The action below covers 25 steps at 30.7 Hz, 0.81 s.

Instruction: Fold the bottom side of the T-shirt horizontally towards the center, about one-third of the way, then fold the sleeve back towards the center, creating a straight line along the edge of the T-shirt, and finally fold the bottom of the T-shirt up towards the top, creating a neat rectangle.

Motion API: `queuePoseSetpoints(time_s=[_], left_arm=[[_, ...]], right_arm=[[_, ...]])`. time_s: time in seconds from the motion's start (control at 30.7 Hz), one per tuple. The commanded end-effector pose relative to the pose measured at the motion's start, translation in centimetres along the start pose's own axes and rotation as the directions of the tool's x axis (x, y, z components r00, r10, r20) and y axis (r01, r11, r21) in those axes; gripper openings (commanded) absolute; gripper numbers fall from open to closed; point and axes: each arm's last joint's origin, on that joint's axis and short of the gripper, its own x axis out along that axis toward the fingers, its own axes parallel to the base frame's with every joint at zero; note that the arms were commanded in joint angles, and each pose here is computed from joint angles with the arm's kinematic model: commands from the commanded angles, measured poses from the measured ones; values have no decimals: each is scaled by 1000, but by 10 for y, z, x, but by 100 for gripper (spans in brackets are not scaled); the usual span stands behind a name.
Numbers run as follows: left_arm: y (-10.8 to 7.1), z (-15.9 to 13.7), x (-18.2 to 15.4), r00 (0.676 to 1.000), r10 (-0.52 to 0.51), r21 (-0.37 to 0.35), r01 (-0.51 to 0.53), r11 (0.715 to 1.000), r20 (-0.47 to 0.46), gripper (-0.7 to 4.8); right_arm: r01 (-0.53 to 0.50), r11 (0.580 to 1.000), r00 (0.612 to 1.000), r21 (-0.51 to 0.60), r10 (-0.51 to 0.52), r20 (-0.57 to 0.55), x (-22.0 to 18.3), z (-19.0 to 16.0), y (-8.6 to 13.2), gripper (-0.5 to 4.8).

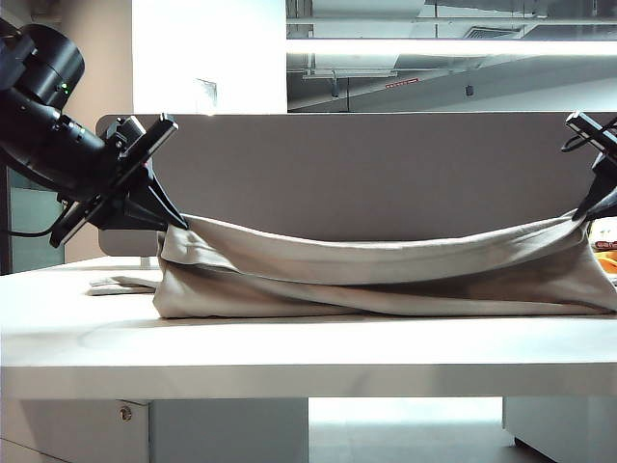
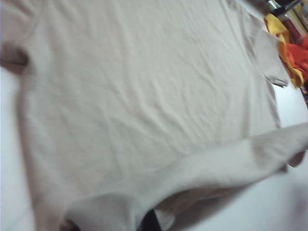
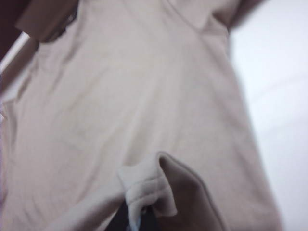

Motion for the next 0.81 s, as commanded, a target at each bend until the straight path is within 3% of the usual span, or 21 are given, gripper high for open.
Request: queuePoseSetpoints(time_s=[0.03,0.36,0.52,0.62,0.72,0.81], left_arm=[[2,2,4,1000,15,30,-16,999,21,-6],[17,1,26,999,50,26,-50,998,-12,-6],[14,14,32,999,39,42,-40,998,12,1],[8,27,31,999,28,87,-32,996,45,100],[2,38,30,997,17,124,-26,992,77,239],[-1,43,30,996,9,133,-21,991,91,347]], right_arm=[[-27,999,998,-34,29,52,1,10,6,-5],[-21,997,994,-70,28,105,8,29,10,-5],[-7,995,992,-99,19,122,11,29,8,4],[-1,992,993,-128,17,120,13,29,7,128],[2,990,993,-138,15,118,14,28,5,303],[2,988,993,-157,16,118,15,28,5,398]])
